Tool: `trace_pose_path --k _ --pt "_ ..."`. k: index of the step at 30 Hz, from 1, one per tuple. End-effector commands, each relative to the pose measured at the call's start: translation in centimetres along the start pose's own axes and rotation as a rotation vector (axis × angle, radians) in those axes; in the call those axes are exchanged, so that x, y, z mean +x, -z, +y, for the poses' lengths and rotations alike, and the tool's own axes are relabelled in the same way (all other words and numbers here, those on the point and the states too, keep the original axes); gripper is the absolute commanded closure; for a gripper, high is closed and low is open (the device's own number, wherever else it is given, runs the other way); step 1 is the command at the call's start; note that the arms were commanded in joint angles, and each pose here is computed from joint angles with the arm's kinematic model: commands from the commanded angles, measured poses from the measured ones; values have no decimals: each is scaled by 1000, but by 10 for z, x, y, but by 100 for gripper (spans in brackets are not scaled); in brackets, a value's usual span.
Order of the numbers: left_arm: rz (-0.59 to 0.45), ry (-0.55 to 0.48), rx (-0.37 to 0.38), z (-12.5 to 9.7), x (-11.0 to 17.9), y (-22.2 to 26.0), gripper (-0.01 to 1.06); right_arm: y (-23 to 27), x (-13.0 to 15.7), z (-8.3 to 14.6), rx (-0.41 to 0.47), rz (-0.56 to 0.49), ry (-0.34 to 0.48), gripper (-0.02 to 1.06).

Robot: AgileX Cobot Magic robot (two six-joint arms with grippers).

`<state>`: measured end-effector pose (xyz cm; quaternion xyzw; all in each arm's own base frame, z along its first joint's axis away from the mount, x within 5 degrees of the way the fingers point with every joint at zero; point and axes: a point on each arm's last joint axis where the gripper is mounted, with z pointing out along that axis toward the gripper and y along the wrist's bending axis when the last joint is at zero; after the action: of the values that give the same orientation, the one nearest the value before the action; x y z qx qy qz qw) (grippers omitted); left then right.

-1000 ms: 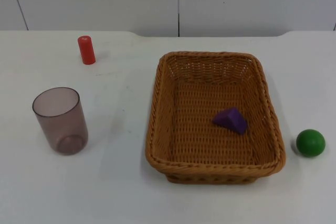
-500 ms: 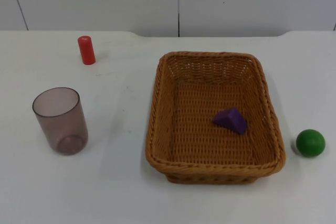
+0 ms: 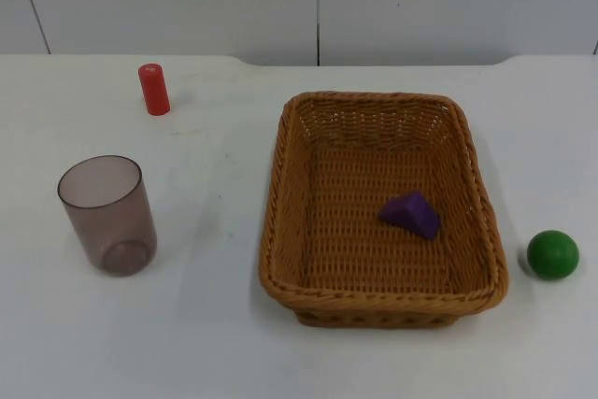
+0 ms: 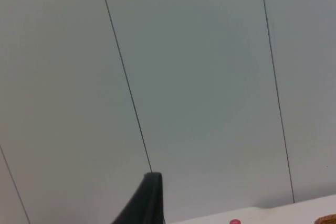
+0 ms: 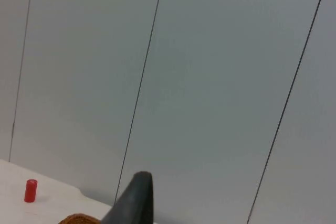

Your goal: Pick up the basket with the left hand and place the triangular block into the basket with the right hand.

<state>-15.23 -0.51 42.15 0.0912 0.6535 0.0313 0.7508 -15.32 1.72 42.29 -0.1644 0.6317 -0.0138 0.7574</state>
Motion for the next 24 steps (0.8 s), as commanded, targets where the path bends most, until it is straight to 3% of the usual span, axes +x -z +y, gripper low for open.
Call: trace_pose_path --k 1,10,16,24 --pt "4 3 18 0 1 -1 0 -2 -1 0 10 -7 1 0" --pt "-15 -29 -43 5 -1 -2 0 -3 -2 -6 76 -29 23 0" --pt "99 42 -121 13 18 -22 0 -24 19 -17 170 82 -114 0" --pt "273 58 -78 7 55 -61 0 -54 54 -21 201 240 -173 0"
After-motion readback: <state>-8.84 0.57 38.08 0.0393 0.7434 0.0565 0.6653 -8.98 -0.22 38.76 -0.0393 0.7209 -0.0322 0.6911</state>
